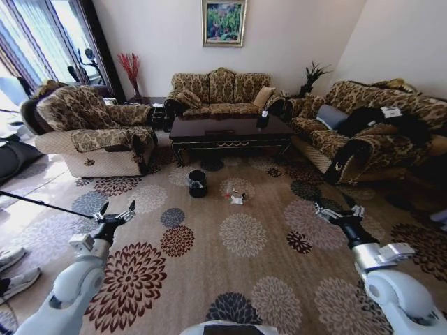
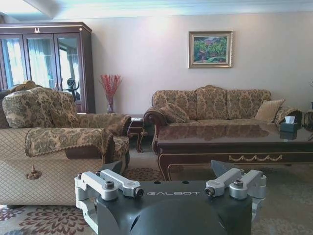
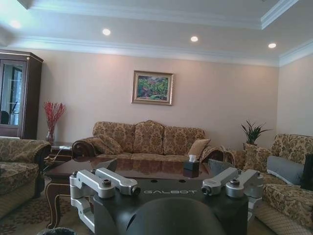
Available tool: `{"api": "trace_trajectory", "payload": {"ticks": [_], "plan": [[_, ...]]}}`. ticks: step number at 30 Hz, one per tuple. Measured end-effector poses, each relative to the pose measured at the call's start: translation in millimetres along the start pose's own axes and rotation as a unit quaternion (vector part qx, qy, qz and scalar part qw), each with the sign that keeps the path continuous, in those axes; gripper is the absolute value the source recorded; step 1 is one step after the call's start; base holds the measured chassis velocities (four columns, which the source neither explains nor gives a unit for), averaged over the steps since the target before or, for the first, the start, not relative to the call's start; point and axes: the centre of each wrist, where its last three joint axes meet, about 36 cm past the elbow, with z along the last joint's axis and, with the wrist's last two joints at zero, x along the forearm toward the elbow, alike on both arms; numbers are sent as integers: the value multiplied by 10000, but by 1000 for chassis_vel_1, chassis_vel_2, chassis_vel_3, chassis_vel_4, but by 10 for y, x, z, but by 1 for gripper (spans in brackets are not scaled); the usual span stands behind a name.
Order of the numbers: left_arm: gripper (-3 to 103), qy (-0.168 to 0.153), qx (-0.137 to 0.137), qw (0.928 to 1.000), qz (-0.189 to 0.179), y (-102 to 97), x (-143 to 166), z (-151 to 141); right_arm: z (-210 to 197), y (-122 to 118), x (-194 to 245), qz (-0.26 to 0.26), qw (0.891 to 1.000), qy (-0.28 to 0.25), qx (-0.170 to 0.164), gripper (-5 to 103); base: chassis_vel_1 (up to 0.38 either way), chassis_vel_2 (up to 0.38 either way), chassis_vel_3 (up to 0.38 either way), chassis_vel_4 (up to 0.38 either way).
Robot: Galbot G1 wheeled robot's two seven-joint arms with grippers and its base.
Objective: Move to the front of the table and pick up the trash from the floor, then place it into the trash bin.
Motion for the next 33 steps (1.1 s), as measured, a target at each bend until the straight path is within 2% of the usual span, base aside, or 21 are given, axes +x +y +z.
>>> {"api": "trace_trajectory", "payload": {"ticks": [12, 33], "plan": [[100, 48, 27, 10000, 8, -67, 29, -44, -11, 0, -30, 74, 9999, 8, -111, 100, 0, 0, 0, 0], [100, 447, -4, 9990, -17, -94, 99, 10, 186, 52, -31, 63, 9997, 209, -120, 100, 0, 0, 0, 0]]}}
